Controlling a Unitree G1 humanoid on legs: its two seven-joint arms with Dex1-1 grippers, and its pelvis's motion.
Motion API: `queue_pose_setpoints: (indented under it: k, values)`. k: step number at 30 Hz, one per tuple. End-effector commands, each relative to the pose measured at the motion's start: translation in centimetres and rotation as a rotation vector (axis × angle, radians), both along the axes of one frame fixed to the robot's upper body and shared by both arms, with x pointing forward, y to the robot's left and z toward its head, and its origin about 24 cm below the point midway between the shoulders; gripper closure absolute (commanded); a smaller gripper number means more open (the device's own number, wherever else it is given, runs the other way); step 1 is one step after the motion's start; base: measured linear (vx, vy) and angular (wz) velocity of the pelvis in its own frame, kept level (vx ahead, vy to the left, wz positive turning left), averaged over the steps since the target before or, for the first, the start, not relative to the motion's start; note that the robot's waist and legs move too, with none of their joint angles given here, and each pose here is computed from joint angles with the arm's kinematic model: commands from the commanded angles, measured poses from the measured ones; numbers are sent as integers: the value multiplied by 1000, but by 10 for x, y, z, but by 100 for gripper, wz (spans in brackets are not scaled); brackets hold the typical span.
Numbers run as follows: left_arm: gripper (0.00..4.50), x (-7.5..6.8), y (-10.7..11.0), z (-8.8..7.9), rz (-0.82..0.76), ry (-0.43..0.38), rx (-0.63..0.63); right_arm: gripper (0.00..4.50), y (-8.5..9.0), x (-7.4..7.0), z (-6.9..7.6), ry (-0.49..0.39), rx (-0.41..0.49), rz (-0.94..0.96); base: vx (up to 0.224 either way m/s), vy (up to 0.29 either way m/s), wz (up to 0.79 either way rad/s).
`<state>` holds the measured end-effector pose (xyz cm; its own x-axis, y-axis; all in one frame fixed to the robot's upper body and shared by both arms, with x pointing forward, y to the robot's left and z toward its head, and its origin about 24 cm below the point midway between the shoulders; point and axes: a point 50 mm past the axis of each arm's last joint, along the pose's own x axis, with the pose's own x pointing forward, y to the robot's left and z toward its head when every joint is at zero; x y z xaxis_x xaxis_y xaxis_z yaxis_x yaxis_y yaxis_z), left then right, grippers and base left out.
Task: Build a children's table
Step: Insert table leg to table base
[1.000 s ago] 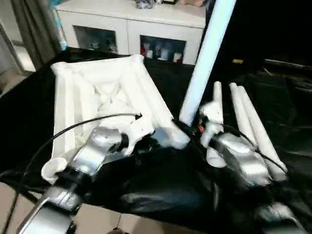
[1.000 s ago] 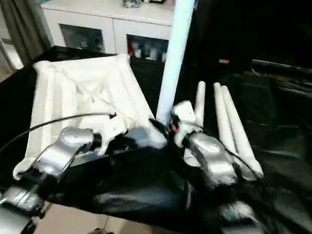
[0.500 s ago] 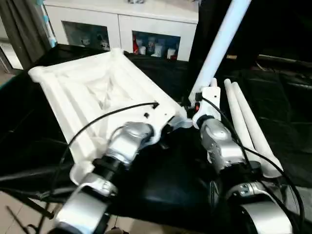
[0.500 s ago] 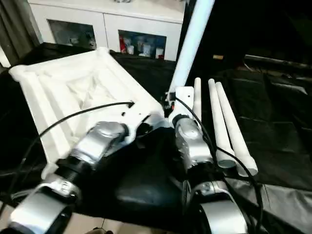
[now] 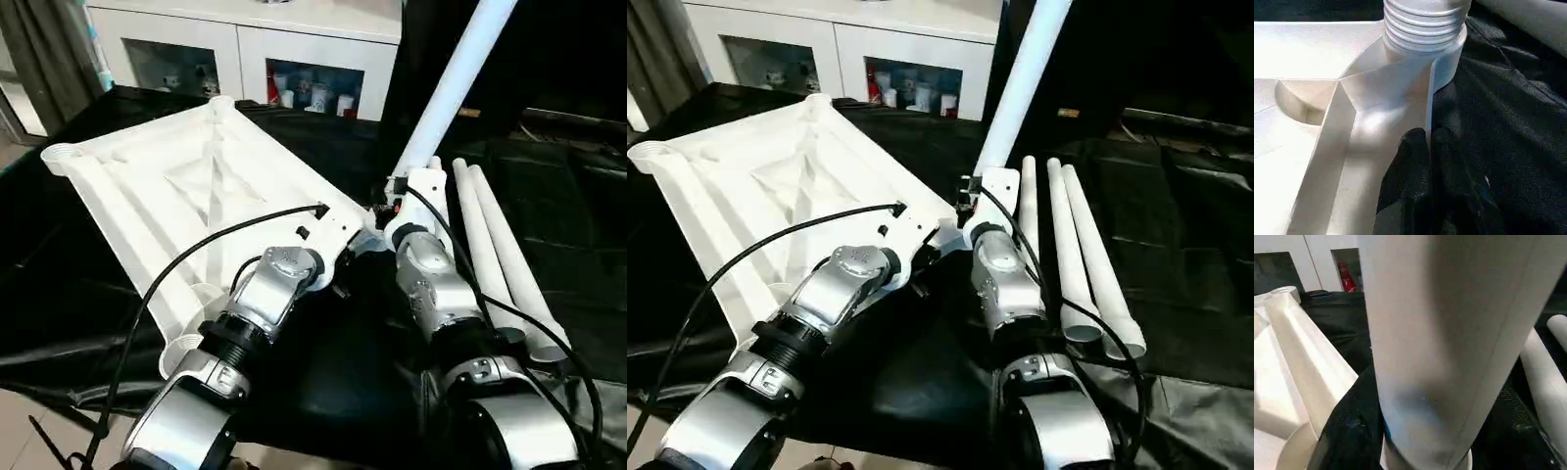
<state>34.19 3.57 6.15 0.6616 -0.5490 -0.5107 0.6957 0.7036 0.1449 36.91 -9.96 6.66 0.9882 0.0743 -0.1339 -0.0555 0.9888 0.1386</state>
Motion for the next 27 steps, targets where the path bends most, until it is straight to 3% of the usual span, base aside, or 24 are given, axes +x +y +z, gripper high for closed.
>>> queue_pose_setpoints:
  k: [1, 16, 21, 22, 24, 26, 27]
  values:
    - [450, 7, 2, 21, 44, -100, -19, 261, -1, -24, -58, 266, -30, -1, 0, 0, 0]
    - [450, 6, 10, 22, -29, -88, -18, 261, -2, -18, -54, 315, 11, 69, 0, 0, 0]
    - [450, -1, 14, 27, -199, -123, -26, 261, -10, -16, -50, 331, -6, 196, 0, 0, 0]
    - [450, -7, 21, 28, -291, -142, -8, 261, -15, -17, -48, 341, -17, 300, 0, 0, 0]
    - [450, -10, 26, 29, -315, -130, -8, 261, -18, -19, -46, 333, -31, 363, 0, 0, 0]
    - [450, -18, 42, 32, -395, -119, -7, 261, -27, -27, -38, 265, -90, 567, 0, 0, 0]
    - [450, -18, 42, 32, -395, -119, -7, 261, -27, -27, -38, 265, -90, 567, 0, 0, 0]
